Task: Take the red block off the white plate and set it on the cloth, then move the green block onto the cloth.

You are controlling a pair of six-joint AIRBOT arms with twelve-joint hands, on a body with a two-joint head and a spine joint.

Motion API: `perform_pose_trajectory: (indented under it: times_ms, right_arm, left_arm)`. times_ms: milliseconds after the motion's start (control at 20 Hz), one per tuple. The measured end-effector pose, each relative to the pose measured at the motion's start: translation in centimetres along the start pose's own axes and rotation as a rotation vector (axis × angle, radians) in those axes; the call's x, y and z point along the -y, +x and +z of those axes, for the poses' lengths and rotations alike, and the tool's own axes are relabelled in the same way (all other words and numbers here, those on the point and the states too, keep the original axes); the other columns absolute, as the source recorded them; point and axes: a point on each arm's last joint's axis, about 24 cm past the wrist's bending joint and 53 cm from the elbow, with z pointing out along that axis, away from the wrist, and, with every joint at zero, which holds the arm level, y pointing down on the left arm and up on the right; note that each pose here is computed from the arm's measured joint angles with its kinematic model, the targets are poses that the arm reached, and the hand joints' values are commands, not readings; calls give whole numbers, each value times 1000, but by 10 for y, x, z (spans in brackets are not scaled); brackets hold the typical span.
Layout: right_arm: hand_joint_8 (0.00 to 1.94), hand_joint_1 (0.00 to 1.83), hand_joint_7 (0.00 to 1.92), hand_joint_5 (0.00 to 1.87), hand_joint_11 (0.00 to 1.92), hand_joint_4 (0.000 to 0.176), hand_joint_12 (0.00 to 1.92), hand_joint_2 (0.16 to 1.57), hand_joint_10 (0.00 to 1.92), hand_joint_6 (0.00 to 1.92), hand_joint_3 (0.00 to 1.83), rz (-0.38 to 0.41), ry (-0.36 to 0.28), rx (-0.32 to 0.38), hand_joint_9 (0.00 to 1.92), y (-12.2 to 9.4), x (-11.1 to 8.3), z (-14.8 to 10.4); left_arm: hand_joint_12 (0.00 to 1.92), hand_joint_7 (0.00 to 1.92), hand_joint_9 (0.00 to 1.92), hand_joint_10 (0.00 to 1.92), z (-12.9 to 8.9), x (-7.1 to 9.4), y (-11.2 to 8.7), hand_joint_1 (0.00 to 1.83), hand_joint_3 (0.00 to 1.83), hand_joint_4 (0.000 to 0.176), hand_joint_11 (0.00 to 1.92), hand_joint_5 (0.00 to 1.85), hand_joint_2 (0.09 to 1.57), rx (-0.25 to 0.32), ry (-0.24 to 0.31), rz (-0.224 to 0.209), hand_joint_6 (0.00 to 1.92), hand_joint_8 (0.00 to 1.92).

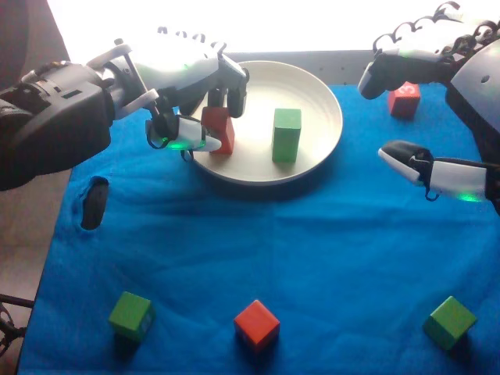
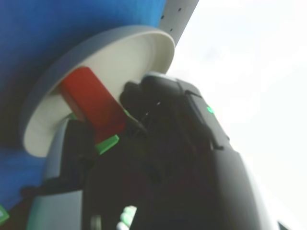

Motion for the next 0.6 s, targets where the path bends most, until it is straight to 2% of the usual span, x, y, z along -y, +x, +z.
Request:
perform_pose_trajectory:
  times_ms: [50,100,150,350,500,600]
  right_arm:
    - [995,1143,627,650,335,0,1753,880,1235,881,315,-1,0,0,521,0,0,0]
    - [1001,1176,639,656,358,0,1755,870,1243,884,308,-1,0,0,540,0,0,0]
    - [998,1163,646,662,368,0,1740,873,1238,880,311,0,0,0,548,0,0,0]
    - [988,1186,647,671,363,0,1740,866,1230,882,312,-1,-1,0,545,0,0,0]
    - [975,1185,646,666,325,0,1743,871,1223,898,327,0,2,1,528,0,0,0]
    - [948,1187,631,662,296,0,1735,873,1192,888,300,0,2,1,510,0,1,0]
  left_arm:
    - [1744,799,876,1514,0,-2,-1,1358,0,0,778,787,1188,3,-4,-4,1024,1315]
    - [1707,761,815,1530,0,-4,-2,1350,5,0,728,715,1210,5,-8,-5,1181,1334]
    - [1737,740,779,1571,0,-4,-2,1344,3,0,710,686,1226,6,-9,-8,1211,1374]
    - [1712,737,770,1562,-6,3,-8,1341,0,0,680,672,1232,25,5,-18,1242,1379]
    - [1766,695,723,1635,-28,18,-31,1333,2,0,654,627,1257,110,50,-9,1268,1474]
    - [1754,768,822,1587,-40,21,-47,1350,0,0,734,706,1221,165,63,2,1109,1385]
